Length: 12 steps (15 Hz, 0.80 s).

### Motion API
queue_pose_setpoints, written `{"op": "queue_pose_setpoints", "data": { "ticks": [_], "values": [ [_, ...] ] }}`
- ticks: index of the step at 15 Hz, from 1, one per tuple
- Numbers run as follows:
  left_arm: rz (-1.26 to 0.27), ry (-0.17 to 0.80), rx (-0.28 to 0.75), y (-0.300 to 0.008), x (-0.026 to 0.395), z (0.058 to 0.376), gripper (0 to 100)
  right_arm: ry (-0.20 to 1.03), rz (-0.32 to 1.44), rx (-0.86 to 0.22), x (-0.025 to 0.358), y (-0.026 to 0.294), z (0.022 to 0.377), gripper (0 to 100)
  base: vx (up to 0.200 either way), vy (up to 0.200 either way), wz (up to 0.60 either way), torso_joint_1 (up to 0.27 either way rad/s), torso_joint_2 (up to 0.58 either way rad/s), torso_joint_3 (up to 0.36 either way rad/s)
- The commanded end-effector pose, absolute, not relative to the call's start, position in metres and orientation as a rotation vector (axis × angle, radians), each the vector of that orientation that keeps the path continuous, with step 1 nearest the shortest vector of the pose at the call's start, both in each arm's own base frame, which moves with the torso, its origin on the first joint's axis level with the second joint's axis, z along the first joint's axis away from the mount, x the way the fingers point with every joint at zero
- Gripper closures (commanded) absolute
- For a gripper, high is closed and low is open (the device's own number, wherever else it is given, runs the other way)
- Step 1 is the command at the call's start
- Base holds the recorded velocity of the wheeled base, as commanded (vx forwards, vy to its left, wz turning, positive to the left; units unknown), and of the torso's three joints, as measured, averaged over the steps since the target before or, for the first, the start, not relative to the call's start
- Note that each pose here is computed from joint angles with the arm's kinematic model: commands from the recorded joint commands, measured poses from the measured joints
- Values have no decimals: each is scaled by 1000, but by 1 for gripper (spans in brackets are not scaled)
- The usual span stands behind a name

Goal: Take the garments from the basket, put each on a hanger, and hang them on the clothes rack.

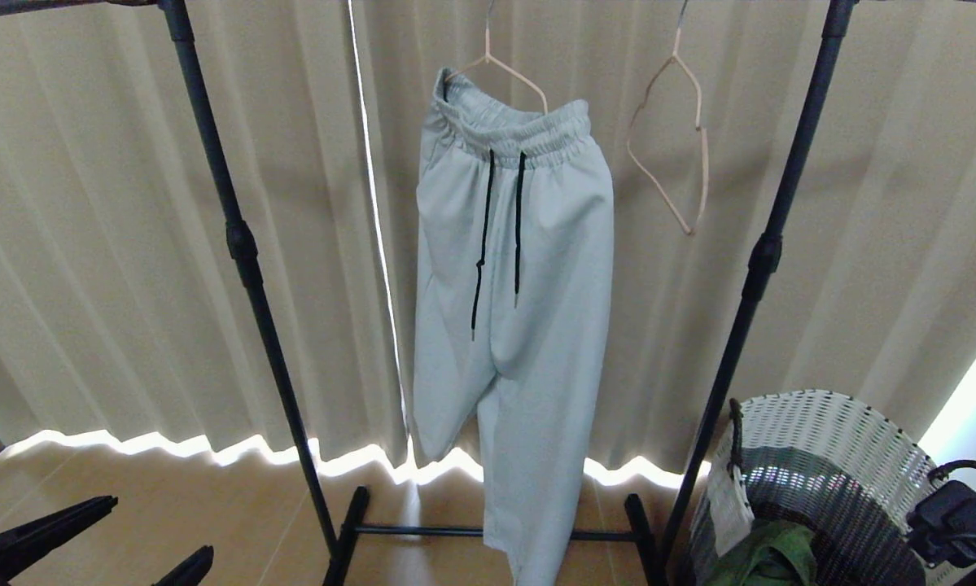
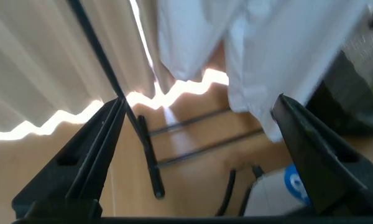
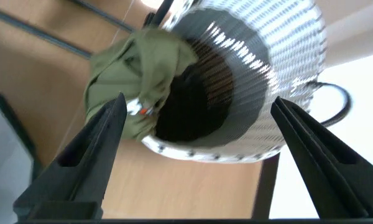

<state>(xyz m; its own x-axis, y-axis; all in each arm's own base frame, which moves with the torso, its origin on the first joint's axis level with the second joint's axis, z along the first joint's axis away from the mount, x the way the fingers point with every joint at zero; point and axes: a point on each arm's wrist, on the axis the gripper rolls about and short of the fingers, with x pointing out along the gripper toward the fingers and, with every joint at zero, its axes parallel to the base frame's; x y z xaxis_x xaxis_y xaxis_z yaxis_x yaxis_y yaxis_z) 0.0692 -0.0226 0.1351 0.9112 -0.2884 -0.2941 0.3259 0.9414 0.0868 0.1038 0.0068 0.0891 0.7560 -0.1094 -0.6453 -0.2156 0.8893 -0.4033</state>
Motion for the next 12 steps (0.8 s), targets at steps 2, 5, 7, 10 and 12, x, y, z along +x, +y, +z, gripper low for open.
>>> {"op": "queue_pose_setpoints", "data": {
  "ticks": [2,5,7,10,12],
  "values": [
    [-307,239,132,-22,69,144,0,741,47,-488,113,6,91,0,0,0,0,0,0,0],
    [-306,204,126,-22,69,151,0,822,82,-551,124,6,83,0,0,0,0,0,0,0],
    [-306,199,127,-21,68,151,0,890,112,-579,138,7,75,0,0,0,0,0,0,0],
    [-308,202,126,-21,67,151,0,1013,152,-581,157,9,55,0,0,0,0,0,0,0],
    [-311,205,127,-22,67,150,0,997,152,-585,164,11,52,0,0,0,0,0,0,0]
  ]
}}
